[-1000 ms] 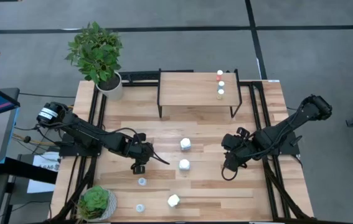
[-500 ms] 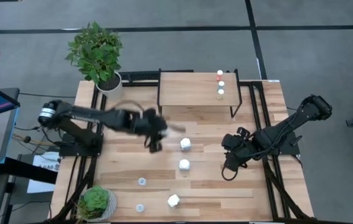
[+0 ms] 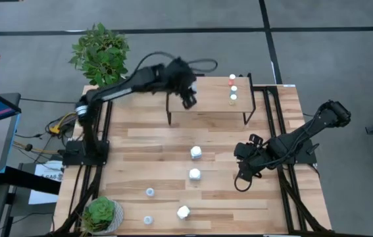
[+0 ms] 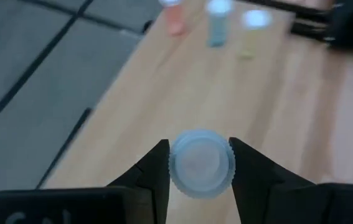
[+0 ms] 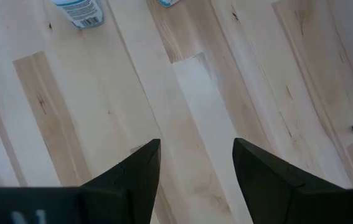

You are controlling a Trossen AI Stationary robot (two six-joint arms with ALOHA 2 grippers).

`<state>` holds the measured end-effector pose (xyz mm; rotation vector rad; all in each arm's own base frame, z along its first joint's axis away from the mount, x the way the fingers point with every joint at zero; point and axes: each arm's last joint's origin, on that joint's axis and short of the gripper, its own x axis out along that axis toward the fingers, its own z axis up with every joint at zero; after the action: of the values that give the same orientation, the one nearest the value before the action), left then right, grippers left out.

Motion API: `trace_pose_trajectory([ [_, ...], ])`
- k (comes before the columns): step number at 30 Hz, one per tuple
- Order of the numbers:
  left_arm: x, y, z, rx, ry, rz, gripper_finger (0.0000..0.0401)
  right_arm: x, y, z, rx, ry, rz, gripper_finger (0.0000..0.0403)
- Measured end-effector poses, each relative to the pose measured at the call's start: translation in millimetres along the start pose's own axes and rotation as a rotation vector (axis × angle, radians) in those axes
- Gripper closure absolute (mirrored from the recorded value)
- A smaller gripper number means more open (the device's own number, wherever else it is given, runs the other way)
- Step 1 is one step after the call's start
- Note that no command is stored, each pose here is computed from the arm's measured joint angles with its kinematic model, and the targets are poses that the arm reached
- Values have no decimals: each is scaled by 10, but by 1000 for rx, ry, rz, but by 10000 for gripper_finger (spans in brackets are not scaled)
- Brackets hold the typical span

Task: Pick and place medicine bottles onto shelf by color
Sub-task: Put the top transparent pill bottle on the shelf

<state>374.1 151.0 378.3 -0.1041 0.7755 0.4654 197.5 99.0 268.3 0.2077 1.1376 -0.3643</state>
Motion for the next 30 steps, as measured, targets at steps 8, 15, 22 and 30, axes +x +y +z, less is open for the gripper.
trace_pose_trajectory([
  [8,314,608,77,-67,204,30,296,0,-1,0,-1,0,-1,182],
  [15,662,850,-64,-84,304,9,296,-1,-3,-2,-4,2,-2,182],
  [22,735,903,-104,-85,327,16,296,-2,0,-3,-28,1,-1,182],
  [30,731,903,-105,-91,330,19,230,-1,0,-1,-27,0,0,182],
])
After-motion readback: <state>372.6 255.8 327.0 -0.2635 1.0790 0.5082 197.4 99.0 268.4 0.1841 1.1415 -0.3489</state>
